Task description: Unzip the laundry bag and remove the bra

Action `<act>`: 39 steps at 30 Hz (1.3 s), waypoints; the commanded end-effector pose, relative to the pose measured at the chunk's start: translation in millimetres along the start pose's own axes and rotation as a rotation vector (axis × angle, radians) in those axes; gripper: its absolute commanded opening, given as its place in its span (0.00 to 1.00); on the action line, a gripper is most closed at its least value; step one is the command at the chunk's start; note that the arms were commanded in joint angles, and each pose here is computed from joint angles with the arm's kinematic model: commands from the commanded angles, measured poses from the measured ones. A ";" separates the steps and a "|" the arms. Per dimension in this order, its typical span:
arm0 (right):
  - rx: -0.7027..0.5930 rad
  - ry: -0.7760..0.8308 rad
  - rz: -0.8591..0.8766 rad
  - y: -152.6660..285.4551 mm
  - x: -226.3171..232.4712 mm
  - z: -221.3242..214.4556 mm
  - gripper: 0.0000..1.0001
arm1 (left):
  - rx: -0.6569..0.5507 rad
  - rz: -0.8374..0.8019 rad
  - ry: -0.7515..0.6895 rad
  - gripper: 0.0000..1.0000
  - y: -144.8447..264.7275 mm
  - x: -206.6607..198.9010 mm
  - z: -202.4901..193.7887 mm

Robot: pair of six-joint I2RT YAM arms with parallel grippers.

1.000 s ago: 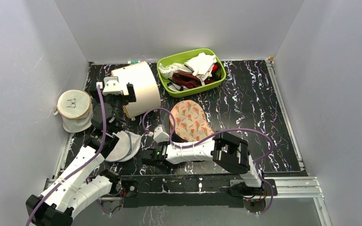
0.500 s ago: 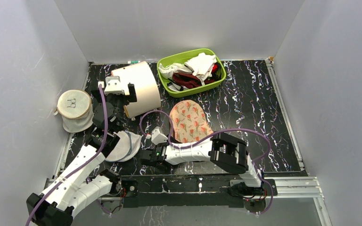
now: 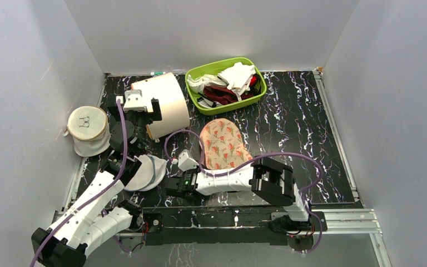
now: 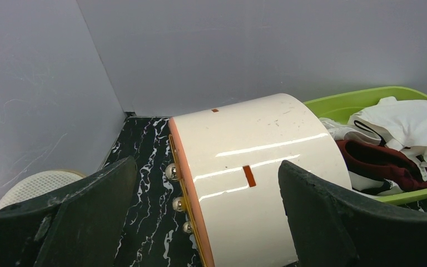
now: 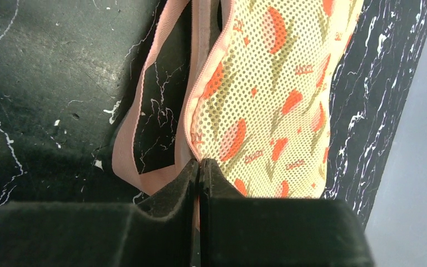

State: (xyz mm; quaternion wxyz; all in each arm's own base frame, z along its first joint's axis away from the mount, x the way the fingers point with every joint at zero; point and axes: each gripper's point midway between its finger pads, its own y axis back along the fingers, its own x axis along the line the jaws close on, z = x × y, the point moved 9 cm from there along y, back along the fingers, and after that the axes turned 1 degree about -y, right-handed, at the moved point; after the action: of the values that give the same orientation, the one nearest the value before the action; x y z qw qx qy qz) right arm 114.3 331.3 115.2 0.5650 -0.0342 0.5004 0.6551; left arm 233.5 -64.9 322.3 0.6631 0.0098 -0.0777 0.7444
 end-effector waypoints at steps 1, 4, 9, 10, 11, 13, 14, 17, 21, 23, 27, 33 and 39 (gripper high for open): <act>-0.087 -0.139 0.051 28.0 -25.2 22.3 0.00 | -0.022 0.001 0.021 0.98 -1.3 0.1 4.7; -0.115 -0.222 0.133 38.6 -35.4 26.5 0.00 | -0.021 -0.003 0.022 0.98 -1.4 -0.3 4.6; -0.165 -0.447 0.476 49.5 -74.2 40.9 0.00 | -0.014 -0.013 0.027 0.98 -2.2 -2.1 4.4; -0.167 -0.497 0.553 44.9 -83.2 40.1 0.00 | -0.011 -0.016 0.026 0.98 -2.5 -2.7 3.8; -0.174 -0.565 0.632 36.8 -96.9 41.4 0.00 | -0.010 -0.017 0.028 0.98 -2.5 -2.9 3.6; -0.204 -0.666 0.802 28.3 -116.6 37.9 0.00 | -0.009 -0.021 0.028 0.98 -2.9 -3.5 3.7; -0.224 -0.714 0.880 25.8 -127.3 36.4 0.00 | -0.007 -0.021 0.027 0.98 -2.9 -3.6 3.3; -0.266 -0.817 1.049 18.0 -150.2 25.9 0.00 | -0.004 -0.024 0.028 0.98 -3.4 -4.2 3.4; -0.279 -0.927 1.181 6.6 -169.3 11.8 0.00 | -0.001 -0.032 0.032 0.98 -3.8 -5.5 3.2; -0.281 -0.988 1.229 1.3 -177.5 3.4 0.00 | 0.001 -0.034 0.031 0.98 -4.1 -5.8 3.1; -0.283 -1.014 1.206 -3.9 -185.2 -5.8 0.00 | 0.004 -0.035 0.029 0.98 -4.5 -6.4 2.2; -0.201 -0.964 1.176 -13.1 -176.6 -16.0 0.06 | 0.007 -0.046 0.033 0.99 -5.0 -7.8 2.6; -0.169 -0.964 1.175 -17.7 -168.9 -21.1 0.09 | 0.014 -0.049 0.030 0.98 -5.7 -9.0 0.7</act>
State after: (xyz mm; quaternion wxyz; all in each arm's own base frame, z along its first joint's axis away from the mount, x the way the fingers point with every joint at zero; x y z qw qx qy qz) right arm 176.7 191.1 193.3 0.2897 0.5005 0.0908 0.8108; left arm 239.0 -72.4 311.0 0.6810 0.0257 -0.0606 0.7294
